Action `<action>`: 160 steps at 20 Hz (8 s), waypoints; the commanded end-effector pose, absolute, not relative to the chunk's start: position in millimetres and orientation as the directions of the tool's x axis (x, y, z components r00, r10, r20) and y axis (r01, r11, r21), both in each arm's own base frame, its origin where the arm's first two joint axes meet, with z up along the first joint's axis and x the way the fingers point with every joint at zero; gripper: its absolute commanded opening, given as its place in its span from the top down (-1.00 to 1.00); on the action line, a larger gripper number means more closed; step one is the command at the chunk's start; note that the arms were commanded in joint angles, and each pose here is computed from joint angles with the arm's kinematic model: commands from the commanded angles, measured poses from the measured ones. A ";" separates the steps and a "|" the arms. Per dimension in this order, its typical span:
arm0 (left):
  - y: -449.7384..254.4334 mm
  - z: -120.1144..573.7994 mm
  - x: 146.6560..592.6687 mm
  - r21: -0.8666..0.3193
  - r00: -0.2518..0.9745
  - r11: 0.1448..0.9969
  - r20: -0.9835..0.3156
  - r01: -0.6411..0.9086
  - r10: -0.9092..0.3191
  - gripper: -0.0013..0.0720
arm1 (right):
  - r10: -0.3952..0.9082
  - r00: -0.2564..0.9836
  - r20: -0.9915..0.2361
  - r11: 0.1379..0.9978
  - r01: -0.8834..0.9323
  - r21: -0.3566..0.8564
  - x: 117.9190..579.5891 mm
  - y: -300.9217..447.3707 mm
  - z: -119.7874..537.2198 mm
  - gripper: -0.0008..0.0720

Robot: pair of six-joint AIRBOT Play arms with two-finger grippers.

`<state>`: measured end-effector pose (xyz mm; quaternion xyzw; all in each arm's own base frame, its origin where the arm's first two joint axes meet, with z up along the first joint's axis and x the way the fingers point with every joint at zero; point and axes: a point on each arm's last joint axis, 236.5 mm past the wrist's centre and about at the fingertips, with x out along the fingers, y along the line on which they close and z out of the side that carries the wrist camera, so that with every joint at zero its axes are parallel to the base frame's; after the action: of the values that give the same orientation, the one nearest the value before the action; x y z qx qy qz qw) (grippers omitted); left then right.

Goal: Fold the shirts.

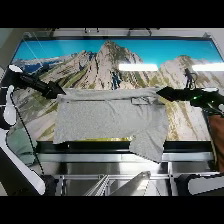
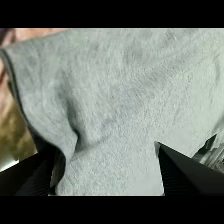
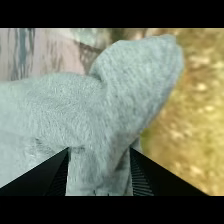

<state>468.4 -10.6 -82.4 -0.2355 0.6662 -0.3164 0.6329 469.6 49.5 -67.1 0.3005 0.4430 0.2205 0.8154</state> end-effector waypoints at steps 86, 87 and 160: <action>6.9 -12.2 301.4 -0.609 -0.067 0.778 -0.779 -0.156 -0.623 0.91 | 0.801 0.546 -0.247 0.224 0.110 0.968 321.1 80.6 37.0 0.93; 6.5 -10.6 315.1 -0.602 -0.056 0.788 -0.789 -0.128 -0.611 0.91 | 0.791 0.564 -0.236 0.215 0.105 0.971 334.6 75.1 39.9 0.93; -132.4 159.7 405.0 -0.727 0.161 0.580 -0.564 0.368 -0.810 0.96 | 0.899 0.106 -0.426 0.402 -0.589 0.701 343.3 551.2 -25.9 -0.32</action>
<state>415.8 -151.3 164.3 -0.2110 0.5146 -0.4110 0.7223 381.9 485.8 18.2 0.2123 0.4040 0.4739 0.7531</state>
